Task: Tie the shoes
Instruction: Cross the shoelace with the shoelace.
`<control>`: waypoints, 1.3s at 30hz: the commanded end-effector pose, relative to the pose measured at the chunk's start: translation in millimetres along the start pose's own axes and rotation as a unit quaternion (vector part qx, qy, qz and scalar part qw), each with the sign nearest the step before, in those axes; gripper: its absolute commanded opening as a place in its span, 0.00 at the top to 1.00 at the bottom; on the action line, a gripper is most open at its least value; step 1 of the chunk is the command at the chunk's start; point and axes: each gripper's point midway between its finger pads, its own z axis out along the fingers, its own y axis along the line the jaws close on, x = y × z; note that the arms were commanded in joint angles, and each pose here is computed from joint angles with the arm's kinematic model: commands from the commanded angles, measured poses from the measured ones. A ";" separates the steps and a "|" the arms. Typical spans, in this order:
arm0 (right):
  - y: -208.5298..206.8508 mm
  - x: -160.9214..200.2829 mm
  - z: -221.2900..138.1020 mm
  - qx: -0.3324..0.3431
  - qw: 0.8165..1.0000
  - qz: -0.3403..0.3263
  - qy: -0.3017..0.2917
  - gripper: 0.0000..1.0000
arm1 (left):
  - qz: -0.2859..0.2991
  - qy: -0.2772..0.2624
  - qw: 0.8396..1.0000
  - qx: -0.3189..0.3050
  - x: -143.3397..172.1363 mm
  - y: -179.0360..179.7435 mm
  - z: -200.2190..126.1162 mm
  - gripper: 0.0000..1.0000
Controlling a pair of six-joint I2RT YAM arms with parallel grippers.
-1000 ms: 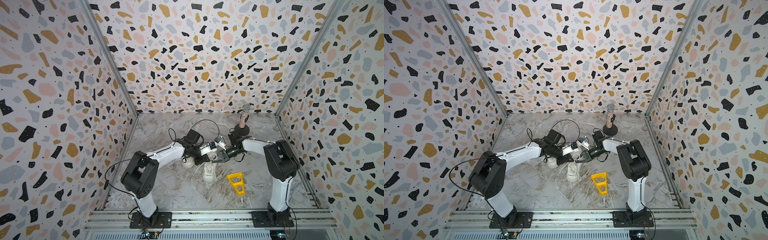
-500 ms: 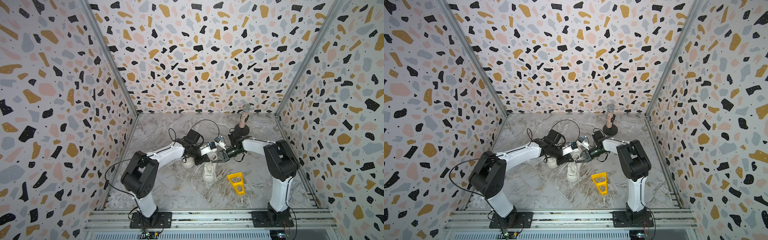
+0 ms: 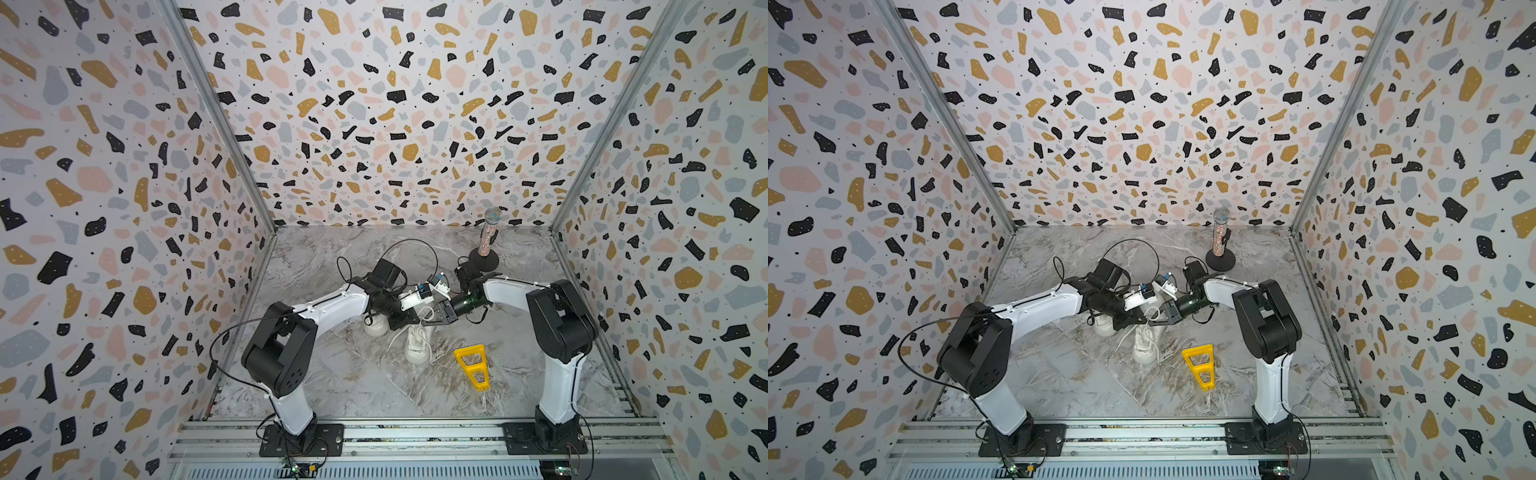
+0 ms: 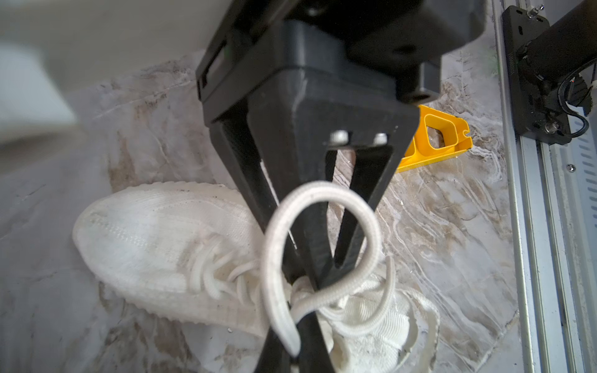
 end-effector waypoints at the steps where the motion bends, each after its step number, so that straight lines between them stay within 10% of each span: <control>1: 7.6 -10.0 0.2 -0.003 1.000 -0.019 -0.005 0.78 | 0.001 -0.018 1.000 0.009 -9.6 -8.0 -8.5 1.00; 39: -8.3 3.4 -2.4 0.015 1.000 -0.016 0.004 0.82 | -0.005 -0.022 1.000 0.010 -9.0 -10.2 -9.6 1.00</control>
